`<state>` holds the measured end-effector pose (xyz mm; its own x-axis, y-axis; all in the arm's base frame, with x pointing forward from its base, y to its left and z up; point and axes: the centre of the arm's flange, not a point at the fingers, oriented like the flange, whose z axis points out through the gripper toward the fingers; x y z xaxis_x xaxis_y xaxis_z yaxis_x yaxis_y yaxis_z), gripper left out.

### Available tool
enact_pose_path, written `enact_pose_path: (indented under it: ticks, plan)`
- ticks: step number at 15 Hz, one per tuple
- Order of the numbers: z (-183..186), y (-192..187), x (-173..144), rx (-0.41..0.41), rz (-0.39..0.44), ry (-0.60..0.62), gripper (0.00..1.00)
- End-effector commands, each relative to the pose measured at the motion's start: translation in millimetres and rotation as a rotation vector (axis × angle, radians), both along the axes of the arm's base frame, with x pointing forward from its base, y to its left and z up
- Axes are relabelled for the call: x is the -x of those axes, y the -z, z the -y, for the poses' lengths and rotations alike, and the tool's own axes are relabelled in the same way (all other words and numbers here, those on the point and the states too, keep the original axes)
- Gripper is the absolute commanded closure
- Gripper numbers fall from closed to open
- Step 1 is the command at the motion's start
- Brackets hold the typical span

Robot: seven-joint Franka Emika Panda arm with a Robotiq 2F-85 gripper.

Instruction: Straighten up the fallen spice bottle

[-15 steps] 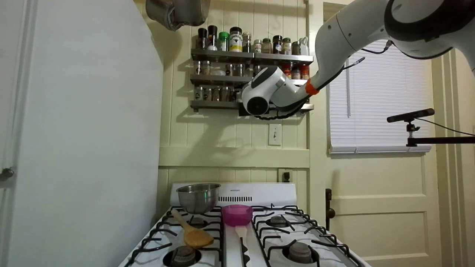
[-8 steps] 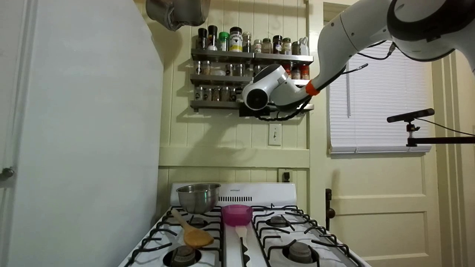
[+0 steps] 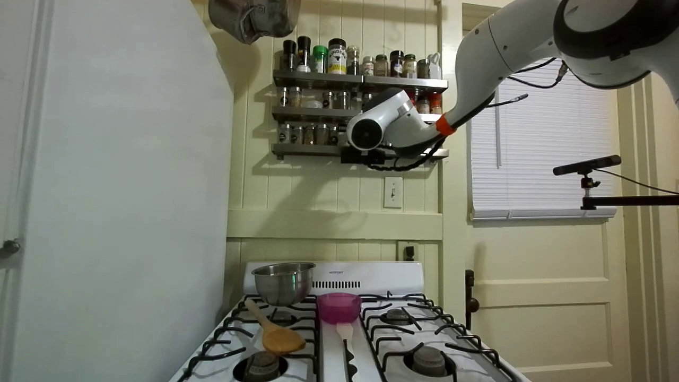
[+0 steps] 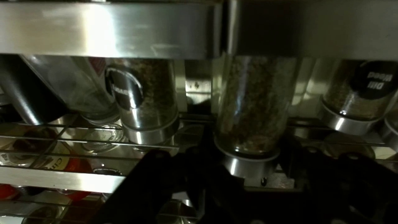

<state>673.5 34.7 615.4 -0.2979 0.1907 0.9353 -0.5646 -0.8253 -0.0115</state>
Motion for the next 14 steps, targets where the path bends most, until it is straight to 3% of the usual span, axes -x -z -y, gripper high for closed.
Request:
enact_pose_path:
  ticks: [1, 5, 14]
  plan:
    - [5.2, -4.5, -5.1, -0.028, -0.021, -0.011, 0.74]
    - [11.3, -8.1, -10.2, -0.045, -0.044, -0.007, 0.74]
    - [14.2, -33.0, -15.1, -0.152, -0.179, -0.051, 0.74]
